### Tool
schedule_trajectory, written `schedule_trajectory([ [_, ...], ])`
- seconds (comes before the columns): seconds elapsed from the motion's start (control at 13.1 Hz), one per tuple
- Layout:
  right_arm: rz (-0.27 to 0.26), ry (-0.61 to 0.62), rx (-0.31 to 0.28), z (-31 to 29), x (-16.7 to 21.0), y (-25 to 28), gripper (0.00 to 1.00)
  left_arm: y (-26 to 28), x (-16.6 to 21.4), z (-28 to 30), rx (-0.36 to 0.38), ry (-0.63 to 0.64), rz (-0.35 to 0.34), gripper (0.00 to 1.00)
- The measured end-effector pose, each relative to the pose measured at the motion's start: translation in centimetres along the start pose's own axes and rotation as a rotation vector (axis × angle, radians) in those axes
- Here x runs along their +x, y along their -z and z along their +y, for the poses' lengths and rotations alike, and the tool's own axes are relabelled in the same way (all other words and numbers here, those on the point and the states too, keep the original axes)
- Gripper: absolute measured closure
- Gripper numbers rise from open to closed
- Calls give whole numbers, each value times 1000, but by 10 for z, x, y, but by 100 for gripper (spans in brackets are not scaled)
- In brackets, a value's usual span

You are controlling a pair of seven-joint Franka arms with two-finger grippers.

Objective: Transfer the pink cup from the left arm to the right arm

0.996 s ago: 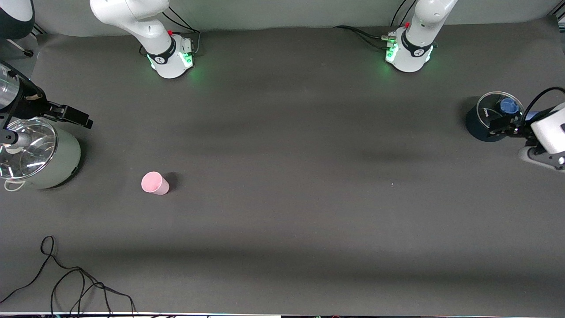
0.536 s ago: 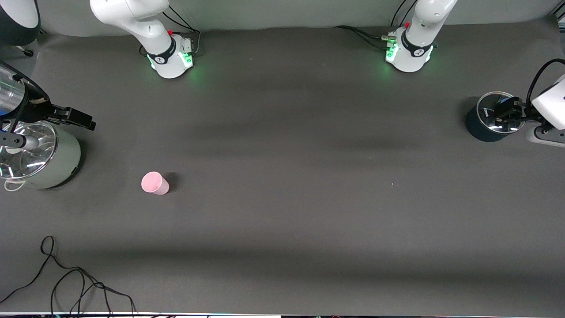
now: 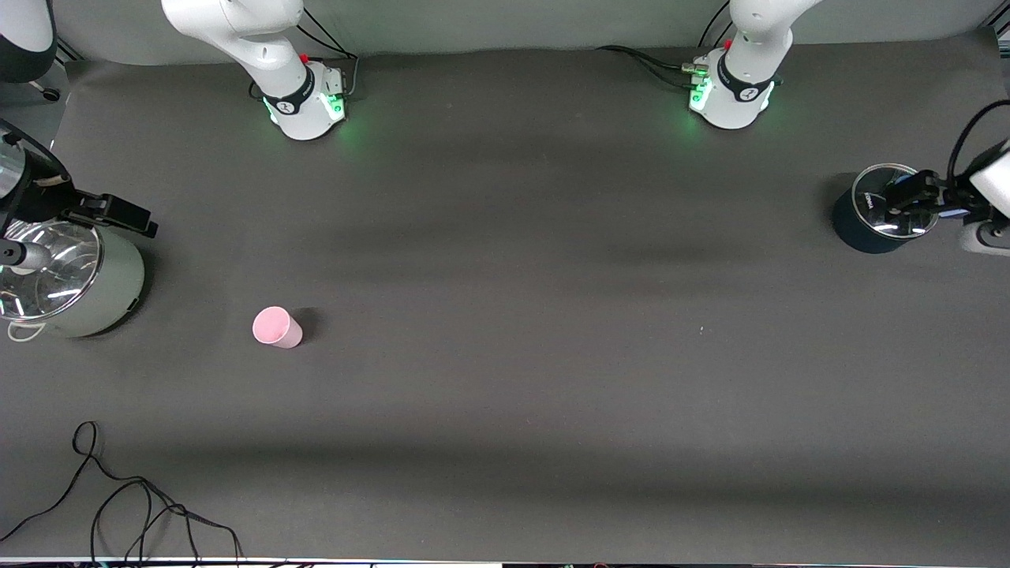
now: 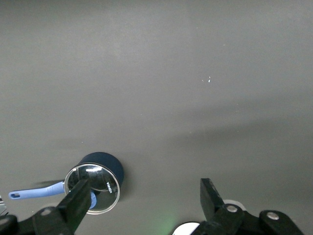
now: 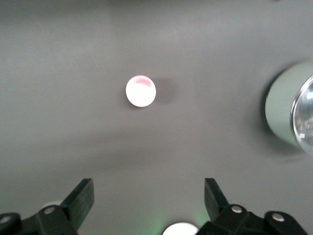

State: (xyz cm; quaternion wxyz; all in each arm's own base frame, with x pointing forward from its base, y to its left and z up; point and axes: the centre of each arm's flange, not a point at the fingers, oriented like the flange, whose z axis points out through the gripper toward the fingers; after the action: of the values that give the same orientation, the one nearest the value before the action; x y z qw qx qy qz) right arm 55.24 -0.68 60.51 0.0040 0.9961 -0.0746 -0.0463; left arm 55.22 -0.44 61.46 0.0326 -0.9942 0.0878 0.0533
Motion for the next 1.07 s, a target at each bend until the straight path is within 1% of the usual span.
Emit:
schedule_trajectory([
  [0.15, 32, 17, 3, -1, 7, 6, 0, 6, -8, 14, 15, -12, 7, 0],
  [0.31, 52, 23, 4, -3, 14, 12, 0, 10, -13, 19, 16, -19, 15, 0],
  [0.54, 52, 38, 2, -12, 19, 11, 0, 10, -13, 24, 10, -27, 18, 0],
  [0.84, 47, 41, 1, -14, 21, 8, 0, 7, -10, 29, -43, 12, 34, 0],
  [1.07, 52, 42, 2, -14, 21, 11, 0, 8, -9, 32, -45, 8, 36, 0],
])
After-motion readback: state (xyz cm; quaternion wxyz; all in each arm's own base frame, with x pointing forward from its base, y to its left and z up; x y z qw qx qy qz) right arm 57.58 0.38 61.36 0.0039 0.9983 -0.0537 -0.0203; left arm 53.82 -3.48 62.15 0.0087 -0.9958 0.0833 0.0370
